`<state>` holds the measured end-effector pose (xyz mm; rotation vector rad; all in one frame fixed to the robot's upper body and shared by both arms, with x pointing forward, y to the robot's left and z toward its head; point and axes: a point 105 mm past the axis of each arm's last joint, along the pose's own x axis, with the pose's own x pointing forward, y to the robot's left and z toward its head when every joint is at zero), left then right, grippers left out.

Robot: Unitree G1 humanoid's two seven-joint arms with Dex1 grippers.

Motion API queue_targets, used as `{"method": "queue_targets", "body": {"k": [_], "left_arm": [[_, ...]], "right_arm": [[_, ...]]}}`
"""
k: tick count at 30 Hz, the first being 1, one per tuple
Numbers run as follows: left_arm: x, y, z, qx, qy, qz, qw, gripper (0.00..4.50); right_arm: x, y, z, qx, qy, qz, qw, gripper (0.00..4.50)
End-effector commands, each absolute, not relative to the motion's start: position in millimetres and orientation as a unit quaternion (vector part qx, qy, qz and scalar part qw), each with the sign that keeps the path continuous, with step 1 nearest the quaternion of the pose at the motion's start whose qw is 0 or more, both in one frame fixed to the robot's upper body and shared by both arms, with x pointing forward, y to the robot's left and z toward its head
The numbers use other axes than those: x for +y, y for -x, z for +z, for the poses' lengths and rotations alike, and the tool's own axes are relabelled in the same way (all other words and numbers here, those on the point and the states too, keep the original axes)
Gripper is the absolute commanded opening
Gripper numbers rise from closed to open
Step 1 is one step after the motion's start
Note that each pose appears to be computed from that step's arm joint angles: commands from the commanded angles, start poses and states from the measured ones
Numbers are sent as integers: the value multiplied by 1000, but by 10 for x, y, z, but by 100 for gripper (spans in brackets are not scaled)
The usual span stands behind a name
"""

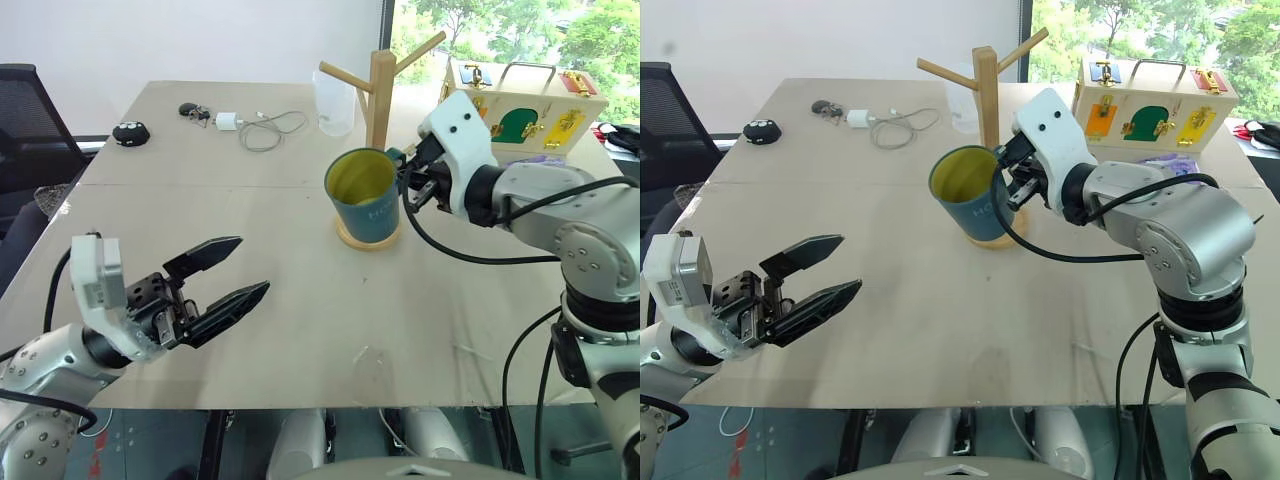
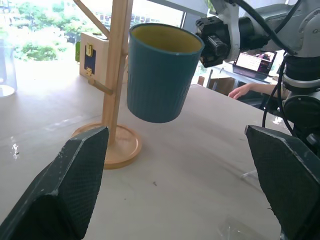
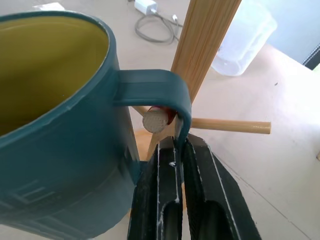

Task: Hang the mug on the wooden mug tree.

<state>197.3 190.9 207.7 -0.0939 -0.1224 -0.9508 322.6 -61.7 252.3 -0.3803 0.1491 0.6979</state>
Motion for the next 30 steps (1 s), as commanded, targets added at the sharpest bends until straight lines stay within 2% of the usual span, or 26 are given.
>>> {"method": "queue_targets", "body": {"k": [1,4,8,9,13,18,22,30], "left_arm": [[1878,-1929,2160,-81,26,-458,885,450],[1871,-1929,2155,-83,27,-457,885,450],[1857,-1933,2154,-82,31,-457,885,450],[1837,-1933,2147,-78,33,-461,883,450],[1773,-1980,2098,-62,44,-464,883,450],[1771,-2083,1923,-23,35,-450,892,450],[1793,-2126,1767,13,22,-442,897,450],[2042,-2174,1451,80,1,-410,908,450]], "right_arm": [[-547,-3233,2600,55,196,338,919,2],[-525,-3266,2605,48,189,334,922,81],[-548,-3166,2677,33,180,358,916,266],[-588,-3106,2710,26,175,369,912,296],[-804,-2821,2726,-1,169,424,890,296],[-1132,-2585,2631,-26,123,447,886,296],[-1491,-2403,2273,7,102,435,895,296],[-2111,-2141,1647,83,149,363,916,296]]}}
